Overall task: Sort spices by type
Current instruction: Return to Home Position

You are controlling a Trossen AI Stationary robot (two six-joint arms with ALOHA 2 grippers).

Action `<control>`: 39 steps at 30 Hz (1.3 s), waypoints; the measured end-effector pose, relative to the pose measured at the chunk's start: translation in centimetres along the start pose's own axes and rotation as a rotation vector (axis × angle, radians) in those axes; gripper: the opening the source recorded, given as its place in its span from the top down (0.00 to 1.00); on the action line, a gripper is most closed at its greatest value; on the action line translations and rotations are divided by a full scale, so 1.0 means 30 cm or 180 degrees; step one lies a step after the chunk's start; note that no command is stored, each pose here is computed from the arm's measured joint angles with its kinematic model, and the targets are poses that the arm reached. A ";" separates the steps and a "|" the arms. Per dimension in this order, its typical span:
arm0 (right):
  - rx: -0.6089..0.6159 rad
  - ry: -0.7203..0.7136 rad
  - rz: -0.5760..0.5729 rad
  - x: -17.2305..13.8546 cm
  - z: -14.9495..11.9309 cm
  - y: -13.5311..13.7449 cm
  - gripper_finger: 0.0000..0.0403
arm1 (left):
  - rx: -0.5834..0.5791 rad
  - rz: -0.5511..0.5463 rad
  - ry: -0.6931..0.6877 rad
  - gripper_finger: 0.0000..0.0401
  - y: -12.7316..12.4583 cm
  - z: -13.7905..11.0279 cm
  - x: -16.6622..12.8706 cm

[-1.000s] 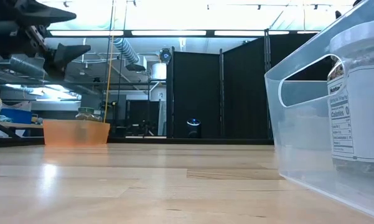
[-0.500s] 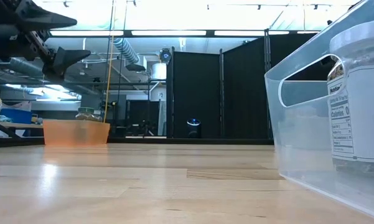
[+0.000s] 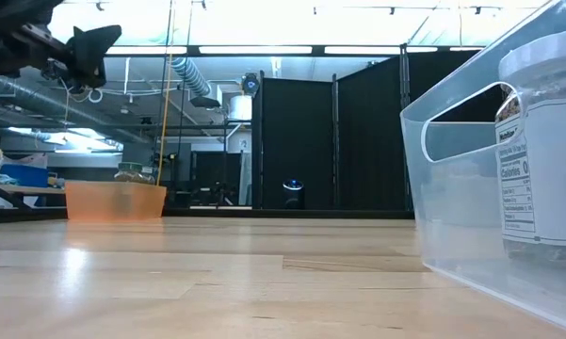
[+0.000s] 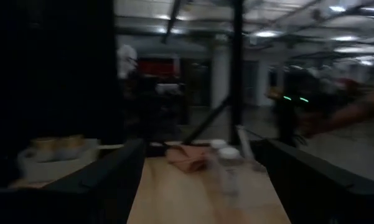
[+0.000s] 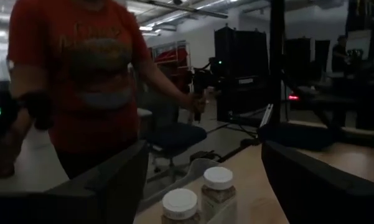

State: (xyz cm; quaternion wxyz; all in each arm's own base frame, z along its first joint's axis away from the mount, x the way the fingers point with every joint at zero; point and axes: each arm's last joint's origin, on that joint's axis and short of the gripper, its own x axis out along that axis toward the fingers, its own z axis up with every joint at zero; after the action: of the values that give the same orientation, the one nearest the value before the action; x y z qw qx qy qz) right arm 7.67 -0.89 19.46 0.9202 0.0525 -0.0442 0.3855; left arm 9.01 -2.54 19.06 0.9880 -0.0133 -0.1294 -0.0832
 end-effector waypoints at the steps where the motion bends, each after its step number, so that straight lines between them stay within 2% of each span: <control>1: -0.0074 0.0012 0.0017 0.000 -0.001 0.000 0.21 | -0.0004 -0.0089 0.0016 0.17 -0.003 -0.002 0.000; 4: -0.0265 0.0052 0.0031 0.000 -0.009 -0.003 0.21 | -0.0043 -0.0383 0.0004 0.17 -0.012 -0.001 -0.001; 6: -0.0227 0.0106 0.0012 0.000 -0.023 -0.008 0.21 | -0.0085 -0.0524 0.0107 0.17 -0.016 -0.011 -0.002; 9: -0.0098 0.0194 -0.0024 -0.002 -0.047 -0.015 0.20 | -0.0142 -0.0541 0.0290 0.17 -0.017 -0.029 -0.003; 13: -0.0182 0.0212 0.0111 -0.002 -0.044 -0.011 0.20 | -0.0112 -0.0600 0.0353 0.17 -0.019 -0.036 -0.004; 18: -0.0016 0.0203 0.0206 -0.002 -0.033 -0.004 0.21 | -0.0025 -0.0618 0.0399 0.17 -0.019 -0.041 -0.004; 22: -0.0092 0.0285 0.0429 -0.003 -0.042 0.000 0.21 | 0.0059 -0.0620 0.0438 0.17 -0.019 -0.046 -0.005; 27: -0.0111 0.0417 0.0304 -0.008 -0.103 -0.013 0.20 | 0.0002 -0.0606 0.0560 0.17 -0.019 -0.058 -0.007; 30: -0.0309 0.0412 0.0359 -0.010 -0.106 -0.014 0.20 | 0.0014 -0.0546 0.0559 0.17 -0.017 -0.058 -0.006; 39: -0.0245 0.0413 0.0385 -0.029 -0.109 -0.018 0.21 | 0.0160 -0.0351 0.0505 0.17 -0.006 -0.053 -0.004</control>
State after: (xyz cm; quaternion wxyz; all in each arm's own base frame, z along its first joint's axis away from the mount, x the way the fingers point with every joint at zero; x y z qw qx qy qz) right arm 7.59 -1.46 16.08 0.8975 -0.0108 -0.0023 0.4409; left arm 9.27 -2.78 17.50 0.9891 0.0253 -0.0533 -0.1350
